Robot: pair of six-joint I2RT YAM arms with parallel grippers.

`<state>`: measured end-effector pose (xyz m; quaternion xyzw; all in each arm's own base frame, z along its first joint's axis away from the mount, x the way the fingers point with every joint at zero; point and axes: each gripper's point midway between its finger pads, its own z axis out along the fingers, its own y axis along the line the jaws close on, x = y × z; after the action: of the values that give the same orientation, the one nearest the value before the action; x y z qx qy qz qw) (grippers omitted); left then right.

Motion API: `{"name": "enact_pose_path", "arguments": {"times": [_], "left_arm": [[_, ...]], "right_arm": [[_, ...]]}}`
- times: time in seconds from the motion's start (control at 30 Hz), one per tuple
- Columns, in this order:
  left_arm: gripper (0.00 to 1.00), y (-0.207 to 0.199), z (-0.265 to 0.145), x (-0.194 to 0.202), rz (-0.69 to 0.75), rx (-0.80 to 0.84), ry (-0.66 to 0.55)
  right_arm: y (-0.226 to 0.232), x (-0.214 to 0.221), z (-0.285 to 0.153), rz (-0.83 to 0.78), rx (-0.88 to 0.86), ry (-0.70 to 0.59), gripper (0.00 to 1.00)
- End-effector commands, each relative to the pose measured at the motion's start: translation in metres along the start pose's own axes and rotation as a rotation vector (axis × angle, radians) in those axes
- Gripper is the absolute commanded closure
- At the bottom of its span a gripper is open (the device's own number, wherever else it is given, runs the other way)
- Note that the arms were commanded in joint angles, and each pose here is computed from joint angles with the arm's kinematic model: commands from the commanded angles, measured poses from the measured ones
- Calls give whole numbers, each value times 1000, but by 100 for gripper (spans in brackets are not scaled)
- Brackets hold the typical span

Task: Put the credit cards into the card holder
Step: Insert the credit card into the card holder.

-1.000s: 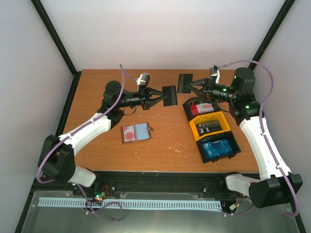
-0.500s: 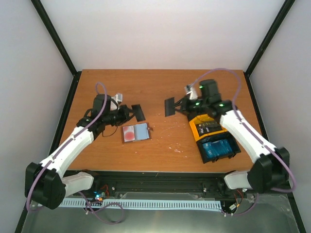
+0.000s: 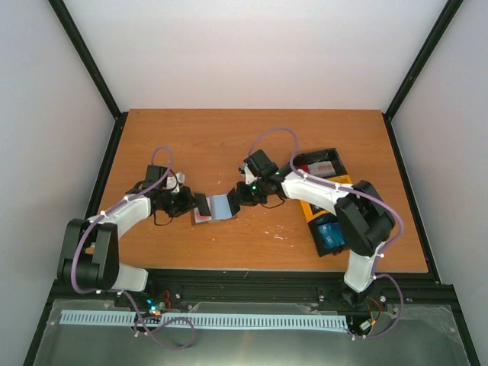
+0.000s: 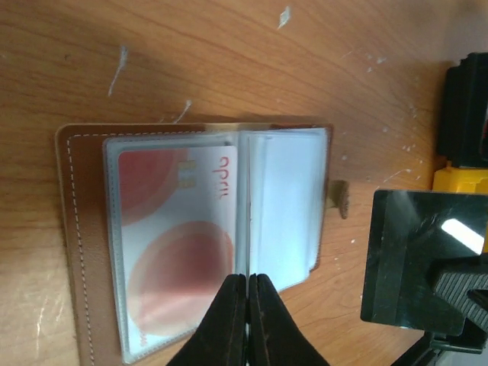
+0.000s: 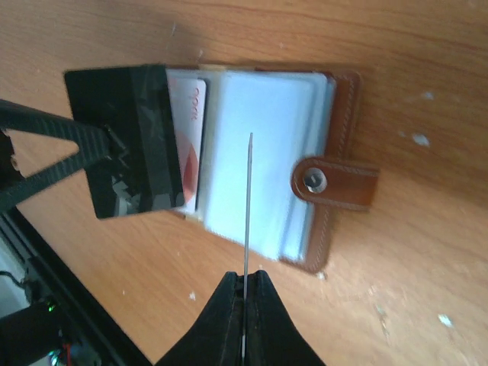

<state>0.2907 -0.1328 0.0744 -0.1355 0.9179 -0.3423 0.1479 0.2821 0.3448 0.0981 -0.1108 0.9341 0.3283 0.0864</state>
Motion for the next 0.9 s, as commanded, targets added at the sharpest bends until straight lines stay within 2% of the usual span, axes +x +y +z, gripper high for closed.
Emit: {"name": "enact_pose_path", "arguments": {"times": [0.0, 0.2, 0.4, 0.73, 0.87], "left_arm": [[99, -4, 7, -6, 92, 59, 23], [99, -8, 13, -5, 134, 112, 44], [99, -9, 21, -6, 125, 142, 61], [99, 7, 23, -2, 92, 59, 80], [99, -6, 8, -12, 147, 39, 79]], "right_arm": [[21, -30, 13, -79, -5, -94, 97], [11, -38, 34, -80, 31, -102, 97], [-7, -32, 49, -39, 92, -56, 97], [-34, -21, 58, -10, 195, -25, 97], [-39, -17, 60, -7, 206, -11, 97]]}}
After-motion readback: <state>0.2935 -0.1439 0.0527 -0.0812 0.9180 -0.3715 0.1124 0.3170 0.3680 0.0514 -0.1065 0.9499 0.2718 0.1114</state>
